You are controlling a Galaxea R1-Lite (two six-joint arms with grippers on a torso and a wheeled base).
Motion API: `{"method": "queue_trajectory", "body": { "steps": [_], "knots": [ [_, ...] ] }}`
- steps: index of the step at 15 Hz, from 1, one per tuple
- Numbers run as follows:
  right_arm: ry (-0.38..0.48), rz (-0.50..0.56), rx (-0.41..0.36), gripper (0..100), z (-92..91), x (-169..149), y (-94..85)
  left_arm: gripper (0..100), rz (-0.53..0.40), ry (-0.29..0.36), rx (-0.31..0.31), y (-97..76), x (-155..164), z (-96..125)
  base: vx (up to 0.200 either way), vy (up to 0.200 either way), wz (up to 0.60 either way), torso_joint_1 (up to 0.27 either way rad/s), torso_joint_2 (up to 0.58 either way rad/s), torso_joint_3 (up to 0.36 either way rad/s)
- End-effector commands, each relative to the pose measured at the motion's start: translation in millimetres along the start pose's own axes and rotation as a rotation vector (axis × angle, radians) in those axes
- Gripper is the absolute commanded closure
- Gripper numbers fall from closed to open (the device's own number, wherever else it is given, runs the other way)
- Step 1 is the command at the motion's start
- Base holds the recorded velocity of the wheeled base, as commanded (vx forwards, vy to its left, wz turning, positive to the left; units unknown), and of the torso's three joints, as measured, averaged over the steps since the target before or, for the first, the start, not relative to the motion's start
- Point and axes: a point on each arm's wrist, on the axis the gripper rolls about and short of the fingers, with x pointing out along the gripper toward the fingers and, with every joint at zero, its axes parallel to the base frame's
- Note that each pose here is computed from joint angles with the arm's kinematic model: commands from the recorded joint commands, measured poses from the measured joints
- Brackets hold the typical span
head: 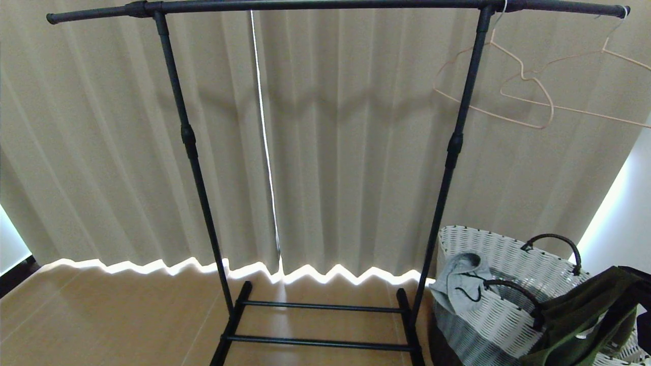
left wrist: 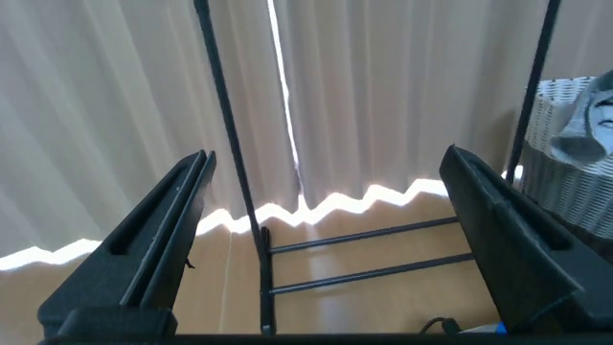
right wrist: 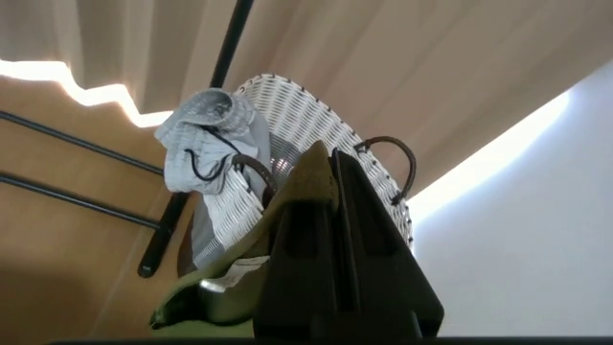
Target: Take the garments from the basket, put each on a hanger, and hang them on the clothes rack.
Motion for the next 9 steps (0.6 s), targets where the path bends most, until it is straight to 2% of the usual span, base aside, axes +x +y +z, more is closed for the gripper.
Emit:
{"method": "queue_trajectory", "body": {
  "steps": [1,3,5,7,8,9],
  "knots": [
    [-0.034,0.007,-0.005,100,8.4,1,-1.3,0,-0.040,-0.013,0.006,-0.8,0,1,0.000,0.000,0.00,0.000,0.00,0.000],
    [-0.089,0.050,-0.007,100,21.7,3,0.5,0,-0.149,-0.080,0.061,-0.8,-3,27,0.000,0.000,0.00,0.000,0.00,0.000],
    [-0.152,0.090,-0.005,100,38.0,4,1.9,0,-0.157,-0.067,0.084,5.0,6,65,0.000,0.000,0.00,0.000,0.00,0.000],
    [-0.177,0.124,-0.005,100,54.3,2,0.4,0,-0.165,-0.026,0.082,12.9,27,102,0.000,0.000,0.00,0.000,0.00,0.000],
    [-0.177,0.140,0.006,100,58.8,2,0.3,0,-0.169,-0.002,0.083,15.2,35,108,0.000,0.000,0.00,0.000,0.00,0.000],
    [-0.199,0.209,0.056,100,70.3,0,4.2,0,-0.176,0.070,0.080,20.4,57,118,0.000,0.000,0.00,0.000,0.00,0.000]
  ]
}}
